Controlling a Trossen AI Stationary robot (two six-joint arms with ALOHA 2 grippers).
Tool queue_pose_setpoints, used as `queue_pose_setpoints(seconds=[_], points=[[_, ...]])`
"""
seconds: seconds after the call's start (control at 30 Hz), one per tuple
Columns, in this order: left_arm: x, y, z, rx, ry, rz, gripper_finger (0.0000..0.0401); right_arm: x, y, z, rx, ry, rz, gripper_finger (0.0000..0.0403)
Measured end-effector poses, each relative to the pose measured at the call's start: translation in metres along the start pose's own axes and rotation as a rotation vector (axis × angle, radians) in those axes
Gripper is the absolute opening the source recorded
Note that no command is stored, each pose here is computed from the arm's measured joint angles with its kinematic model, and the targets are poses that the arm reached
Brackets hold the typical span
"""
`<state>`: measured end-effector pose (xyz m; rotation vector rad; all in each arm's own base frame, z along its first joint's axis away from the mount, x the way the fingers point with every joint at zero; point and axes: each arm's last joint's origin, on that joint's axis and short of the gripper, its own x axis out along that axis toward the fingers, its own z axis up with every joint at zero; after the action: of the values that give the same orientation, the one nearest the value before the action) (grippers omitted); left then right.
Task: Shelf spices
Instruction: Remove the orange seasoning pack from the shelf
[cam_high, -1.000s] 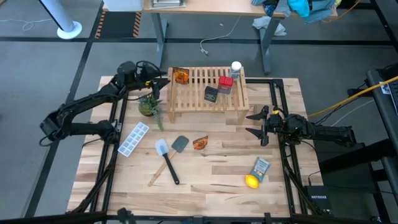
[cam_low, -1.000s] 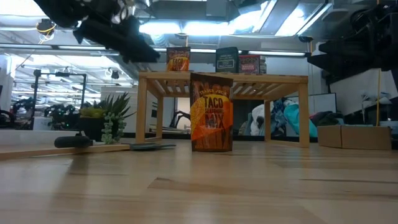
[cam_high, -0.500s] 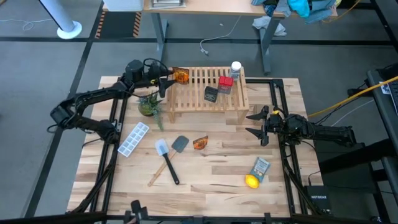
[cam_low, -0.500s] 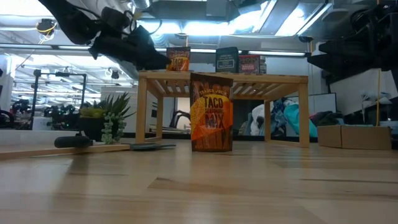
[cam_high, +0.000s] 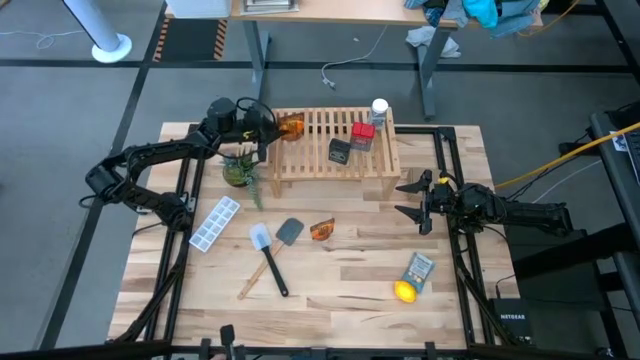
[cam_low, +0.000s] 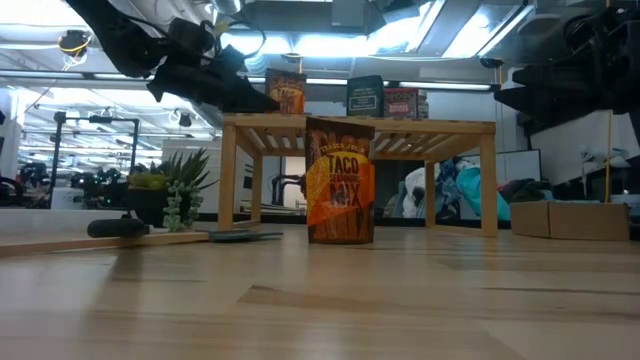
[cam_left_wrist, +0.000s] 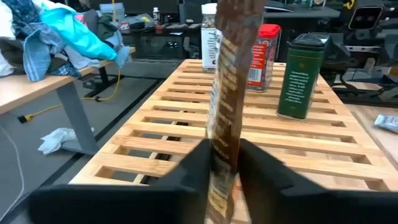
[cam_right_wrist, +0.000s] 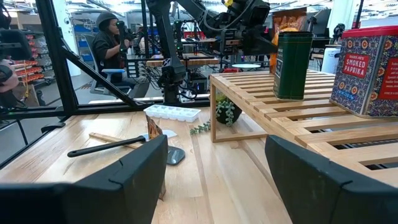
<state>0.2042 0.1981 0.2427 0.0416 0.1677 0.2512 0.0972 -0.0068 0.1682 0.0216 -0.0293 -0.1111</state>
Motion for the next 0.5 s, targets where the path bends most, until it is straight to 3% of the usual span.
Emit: queue_pose_setpoints(seconds=[0.07, 0.3, 0.5], points=[[0.000, 0.000, 0.000, -0.003, 0.000, 0.004, 0.0016, 0.000, 0.000, 0.000, 0.000, 0.000, 0.000, 0.0277], [-0.001, -0.003, 0.004, -0.026, -0.009, 0.011, 0.0009, 0.000, 0.000, 0.000, 0.000, 0.002, 0.000, 0.0277], [-0.017, -0.018, 0.031, -0.017, -0.100, -0.007, 0.0007, 0.000, 0.000, 0.000, 0.000, 0.003, 0.000, 0.0277]])
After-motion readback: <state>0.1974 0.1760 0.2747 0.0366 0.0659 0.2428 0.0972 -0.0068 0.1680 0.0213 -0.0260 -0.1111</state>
